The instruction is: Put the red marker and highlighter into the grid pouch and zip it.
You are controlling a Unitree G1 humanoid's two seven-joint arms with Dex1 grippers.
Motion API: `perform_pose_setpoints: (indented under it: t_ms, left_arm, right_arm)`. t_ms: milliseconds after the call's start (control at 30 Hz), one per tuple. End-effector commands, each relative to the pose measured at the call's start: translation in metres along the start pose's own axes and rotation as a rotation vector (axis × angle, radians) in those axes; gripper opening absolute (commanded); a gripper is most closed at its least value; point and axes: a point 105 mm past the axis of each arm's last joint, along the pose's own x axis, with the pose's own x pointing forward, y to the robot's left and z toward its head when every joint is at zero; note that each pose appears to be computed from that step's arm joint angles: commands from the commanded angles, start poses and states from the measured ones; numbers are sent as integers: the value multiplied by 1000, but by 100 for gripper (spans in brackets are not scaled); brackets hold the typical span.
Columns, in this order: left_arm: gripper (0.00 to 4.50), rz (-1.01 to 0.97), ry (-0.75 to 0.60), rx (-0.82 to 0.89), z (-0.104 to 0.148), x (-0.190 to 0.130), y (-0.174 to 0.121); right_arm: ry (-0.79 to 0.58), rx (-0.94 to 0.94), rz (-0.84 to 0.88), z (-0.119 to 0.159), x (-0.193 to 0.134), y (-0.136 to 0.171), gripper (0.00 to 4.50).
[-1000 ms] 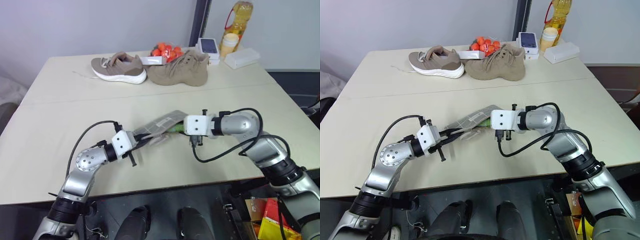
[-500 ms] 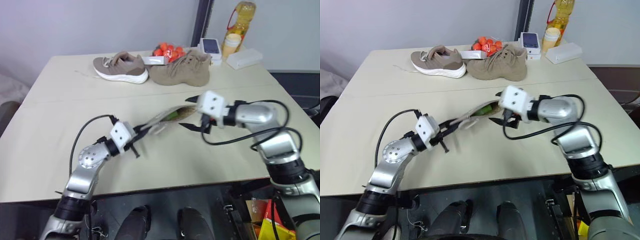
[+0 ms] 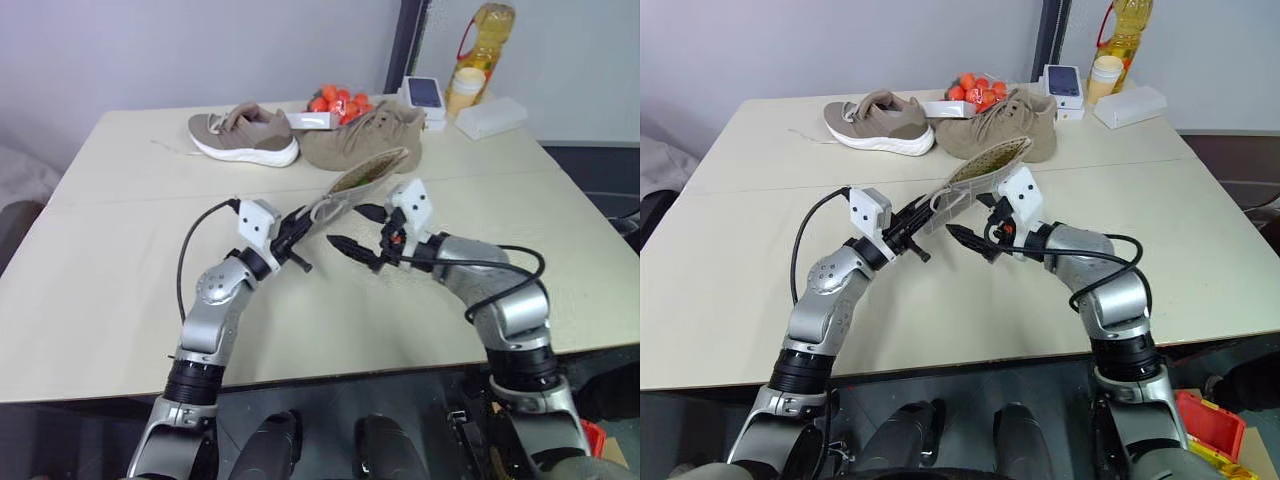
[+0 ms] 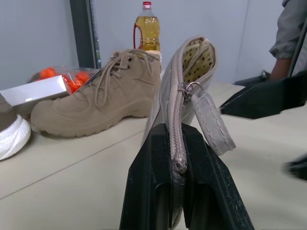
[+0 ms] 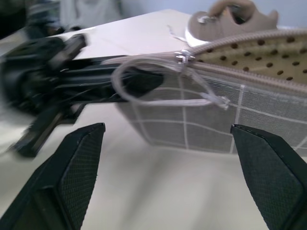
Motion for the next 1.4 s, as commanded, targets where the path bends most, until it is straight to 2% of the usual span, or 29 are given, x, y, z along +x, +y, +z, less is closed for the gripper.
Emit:
perform_pose_setpoints:
  t_ms: [33,67,167,367,400,733,833,933,967,1133,1400]
  left_arm:
    - [0,-7,-55,9,14,5,-2]
    - [0,-8,-56,10,14,6,-3]
    - [0,-7,-59,11,14,5,-4]
    - [0,8,-48,26,11,2,-1]
    - [0,9,-44,33,10,1,-1]
    - [0,37,-27,65,8,-6,12]
    - [0,34,-30,73,9,-6,12]
    - [0,29,-30,81,8,-5,11]
    - [0,28,-31,82,8,-5,10]
    - [0,16,-30,93,7,-5,7]
    - [0,11,-34,100,7,-4,5]
  right_arm:
    - [-72,-23,-8,18,12,5,435]
    - [-80,-14,-8,19,15,6,435]
    - [-99,15,-13,21,19,7,350]
    - [-135,76,1,26,14,5,34]
    - [-135,80,-2,25,13,4,2]
    - [-144,85,-132,29,-15,-34,2]
    - [-131,114,-133,27,-20,-37,2]
    - [-127,142,-30,27,-18,-13,87]
    - [-126,139,-28,28,-16,-10,131]
    - [-37,337,-51,11,2,0,398]
    - [-93,625,-64,16,17,3,398]
